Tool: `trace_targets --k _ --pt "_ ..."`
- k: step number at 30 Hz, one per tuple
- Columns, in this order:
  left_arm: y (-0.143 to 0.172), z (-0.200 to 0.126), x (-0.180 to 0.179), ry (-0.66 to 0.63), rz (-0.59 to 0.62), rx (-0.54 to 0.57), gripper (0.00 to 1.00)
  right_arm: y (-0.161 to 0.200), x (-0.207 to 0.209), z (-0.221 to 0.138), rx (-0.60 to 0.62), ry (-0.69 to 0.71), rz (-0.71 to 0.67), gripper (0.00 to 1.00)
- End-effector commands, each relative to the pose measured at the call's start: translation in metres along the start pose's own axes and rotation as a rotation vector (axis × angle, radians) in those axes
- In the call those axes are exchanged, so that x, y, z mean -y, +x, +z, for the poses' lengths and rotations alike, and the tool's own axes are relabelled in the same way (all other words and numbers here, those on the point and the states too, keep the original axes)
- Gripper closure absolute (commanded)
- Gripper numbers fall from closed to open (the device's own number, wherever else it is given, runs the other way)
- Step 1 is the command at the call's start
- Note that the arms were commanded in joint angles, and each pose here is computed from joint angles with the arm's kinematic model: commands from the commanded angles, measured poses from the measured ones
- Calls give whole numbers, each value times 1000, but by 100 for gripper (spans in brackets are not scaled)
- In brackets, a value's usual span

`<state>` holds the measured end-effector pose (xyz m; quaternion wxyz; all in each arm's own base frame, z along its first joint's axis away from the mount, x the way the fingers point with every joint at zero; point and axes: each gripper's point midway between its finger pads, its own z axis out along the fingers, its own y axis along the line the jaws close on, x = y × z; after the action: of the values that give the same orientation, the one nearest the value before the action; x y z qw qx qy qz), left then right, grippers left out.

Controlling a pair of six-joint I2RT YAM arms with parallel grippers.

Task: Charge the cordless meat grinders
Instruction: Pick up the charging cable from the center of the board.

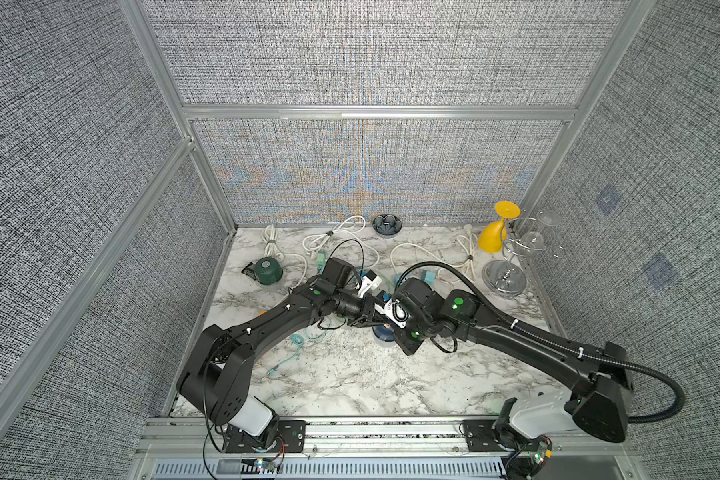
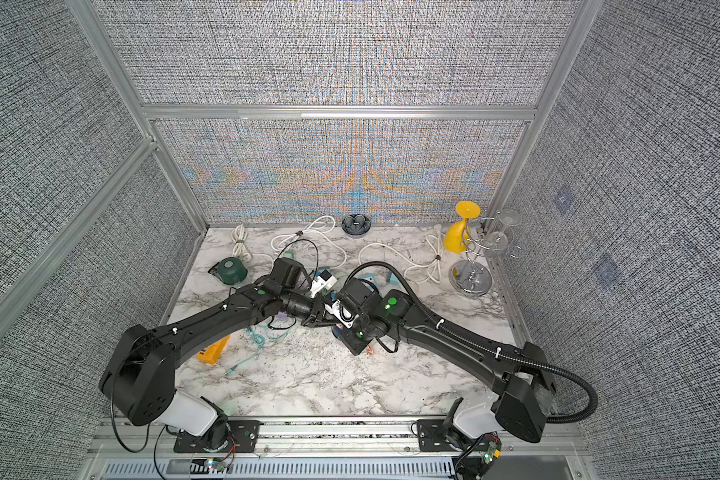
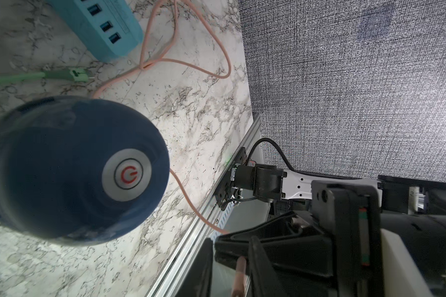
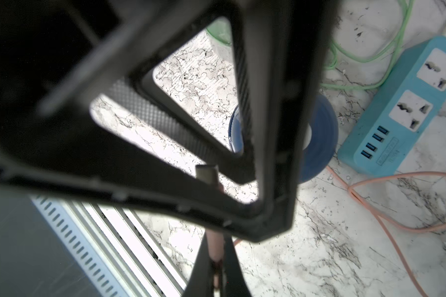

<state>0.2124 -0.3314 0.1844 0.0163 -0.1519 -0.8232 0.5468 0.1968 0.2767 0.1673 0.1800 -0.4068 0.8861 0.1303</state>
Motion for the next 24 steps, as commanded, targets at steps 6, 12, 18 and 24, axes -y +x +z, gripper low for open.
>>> trace_targets --k 6,12,18,24 --pt "4 -2 0 8 16 8 81 -4 6 -1 24 23 35 100" --pt "4 -3 2 9 24 16 80 -4 8 -2 27 24 46 100" --pt "4 -4 5 19 25 15 83 -3 8 -2 30 22 50 100" --pt "4 -5 7 26 31 15 100 0 7 -2 32 16 45 82"
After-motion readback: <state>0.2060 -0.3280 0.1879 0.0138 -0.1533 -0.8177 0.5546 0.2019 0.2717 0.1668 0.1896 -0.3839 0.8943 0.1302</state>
